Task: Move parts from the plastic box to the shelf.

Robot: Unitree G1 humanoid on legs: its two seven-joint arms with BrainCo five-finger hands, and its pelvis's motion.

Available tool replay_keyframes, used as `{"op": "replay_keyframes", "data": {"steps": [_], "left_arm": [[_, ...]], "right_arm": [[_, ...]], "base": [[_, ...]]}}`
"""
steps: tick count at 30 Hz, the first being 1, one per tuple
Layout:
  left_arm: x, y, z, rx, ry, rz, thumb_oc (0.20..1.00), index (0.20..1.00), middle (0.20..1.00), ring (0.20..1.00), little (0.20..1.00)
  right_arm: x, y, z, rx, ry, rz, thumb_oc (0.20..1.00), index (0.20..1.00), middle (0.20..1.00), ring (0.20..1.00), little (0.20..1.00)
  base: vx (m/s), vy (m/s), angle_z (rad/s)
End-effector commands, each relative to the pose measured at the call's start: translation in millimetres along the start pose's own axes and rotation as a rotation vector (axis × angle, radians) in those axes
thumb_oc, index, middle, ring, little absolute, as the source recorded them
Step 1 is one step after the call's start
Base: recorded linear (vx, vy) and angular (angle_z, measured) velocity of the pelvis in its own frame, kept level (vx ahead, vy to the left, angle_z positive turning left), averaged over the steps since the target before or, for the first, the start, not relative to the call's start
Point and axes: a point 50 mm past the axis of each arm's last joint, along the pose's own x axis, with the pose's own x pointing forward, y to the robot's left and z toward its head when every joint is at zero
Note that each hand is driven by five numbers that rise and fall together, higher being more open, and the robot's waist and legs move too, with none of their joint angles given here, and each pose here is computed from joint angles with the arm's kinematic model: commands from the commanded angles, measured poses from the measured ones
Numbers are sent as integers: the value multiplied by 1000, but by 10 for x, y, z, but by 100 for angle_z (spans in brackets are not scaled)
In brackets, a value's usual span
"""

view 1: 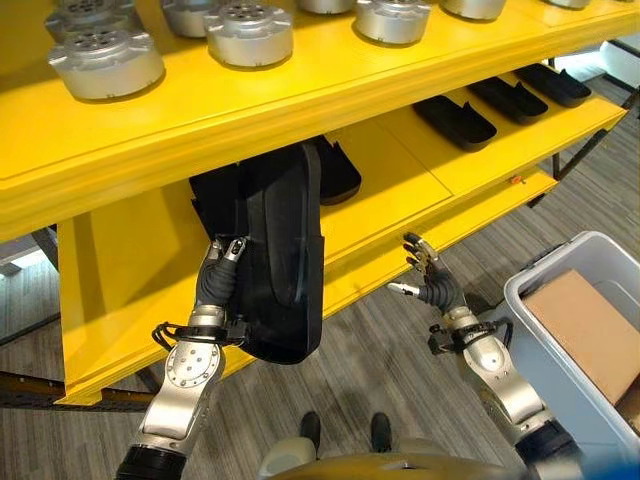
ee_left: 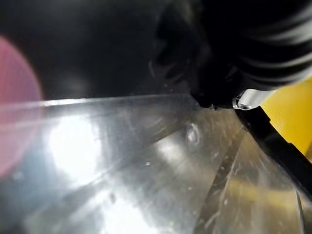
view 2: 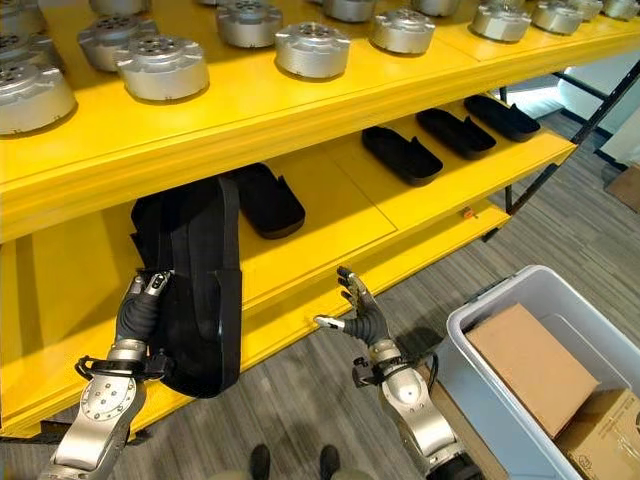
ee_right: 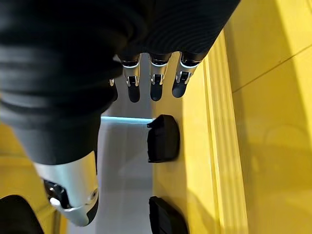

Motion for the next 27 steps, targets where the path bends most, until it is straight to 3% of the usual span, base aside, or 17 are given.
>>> {"op": "replay_keyframes", "data": {"steps": [1, 8, 17, 27], "left_arm": [[114, -25, 409, -62, -227, -20, 200, 200, 200, 200, 200], [178, -85, 475, -89, -262, -42, 200, 200, 200, 200, 200], [273, -70, 507, -83, -275, 2, 200, 200, 200, 200, 200], [466, -156, 365, -90, -205, -1, 200, 200, 200, 200, 200]], "right_arm": [[1, -39, 134, 44, -91, -8, 1000, 1000, 1000, 1000, 1000], [-48, -145, 164, 29, -99, -31, 1000, 1000, 1000, 1000, 1000], [-85, -212, 31, 36, -47, -129, 1000, 1000, 1000, 1000, 1000], [-145, -107, -104, 81, 29, -78, 1000, 1000, 1000, 1000, 1000]], "base": [[-136, -107, 27], [-163, 7, 75], [9, 290, 64], [47, 113, -9]]}}
